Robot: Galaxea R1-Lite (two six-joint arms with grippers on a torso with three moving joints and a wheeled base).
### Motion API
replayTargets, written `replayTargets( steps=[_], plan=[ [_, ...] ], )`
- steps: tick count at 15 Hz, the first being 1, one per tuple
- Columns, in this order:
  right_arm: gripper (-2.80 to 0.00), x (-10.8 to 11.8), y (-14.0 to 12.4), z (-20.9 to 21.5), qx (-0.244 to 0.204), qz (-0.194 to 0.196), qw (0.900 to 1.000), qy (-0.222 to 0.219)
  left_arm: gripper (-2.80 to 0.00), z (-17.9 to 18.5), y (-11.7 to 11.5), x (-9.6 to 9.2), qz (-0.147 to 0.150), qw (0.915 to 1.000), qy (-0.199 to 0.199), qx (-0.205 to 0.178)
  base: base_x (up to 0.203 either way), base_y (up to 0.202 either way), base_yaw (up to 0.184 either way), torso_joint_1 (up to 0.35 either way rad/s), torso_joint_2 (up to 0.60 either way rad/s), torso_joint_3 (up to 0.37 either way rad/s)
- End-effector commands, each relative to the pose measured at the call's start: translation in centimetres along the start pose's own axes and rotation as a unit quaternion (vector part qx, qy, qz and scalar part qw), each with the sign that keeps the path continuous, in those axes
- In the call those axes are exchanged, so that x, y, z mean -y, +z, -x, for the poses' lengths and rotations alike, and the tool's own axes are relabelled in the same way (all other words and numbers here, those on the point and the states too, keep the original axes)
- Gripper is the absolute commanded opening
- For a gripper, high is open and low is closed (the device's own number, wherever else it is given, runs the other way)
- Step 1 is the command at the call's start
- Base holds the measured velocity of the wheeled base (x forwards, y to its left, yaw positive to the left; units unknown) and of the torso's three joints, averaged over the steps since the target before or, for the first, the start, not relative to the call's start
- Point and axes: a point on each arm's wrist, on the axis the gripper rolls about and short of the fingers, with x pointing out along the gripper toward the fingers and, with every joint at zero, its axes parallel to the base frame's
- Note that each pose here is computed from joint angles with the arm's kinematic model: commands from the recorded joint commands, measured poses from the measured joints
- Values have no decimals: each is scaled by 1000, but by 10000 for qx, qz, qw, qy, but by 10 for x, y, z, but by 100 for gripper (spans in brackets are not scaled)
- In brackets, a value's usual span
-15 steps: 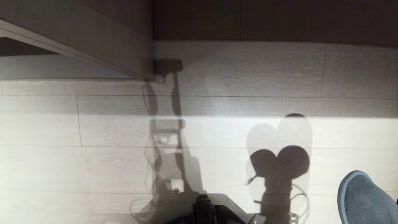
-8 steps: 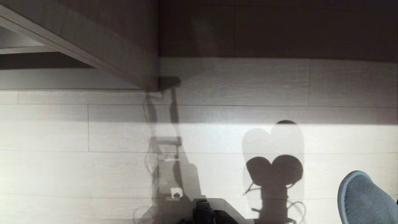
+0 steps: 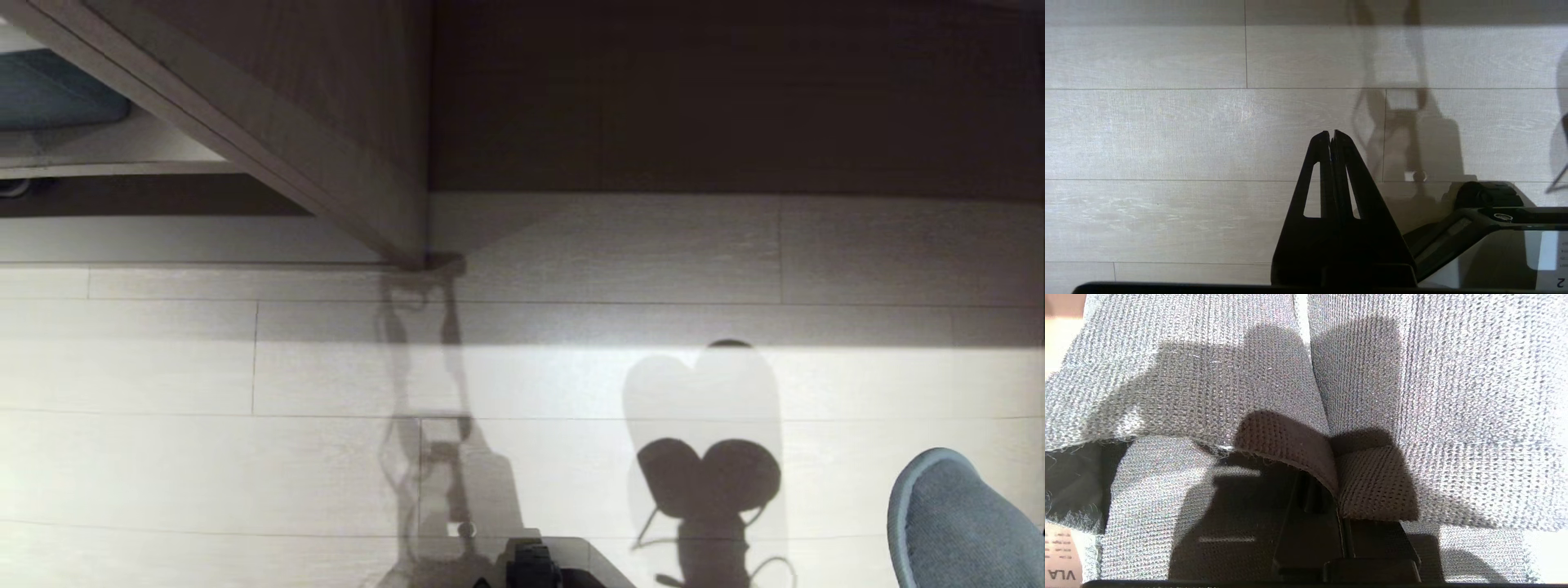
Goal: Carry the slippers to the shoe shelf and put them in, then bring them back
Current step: Place the slippers into the shoe cabinet
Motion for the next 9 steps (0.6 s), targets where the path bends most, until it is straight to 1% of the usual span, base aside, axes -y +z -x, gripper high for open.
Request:
replayTargets(
  steps=[1,9],
  plan=[
    [-280,0,0,0,-15,-2,10000,6,-280,0,0,0,2,10000,0,5,0,0,0,2,2,210],
    [-280,0,0,0,-14,-2,10000,0,-280,0,0,0,2,10000,0,-3,0,0,0,0,2,202]
  ],
)
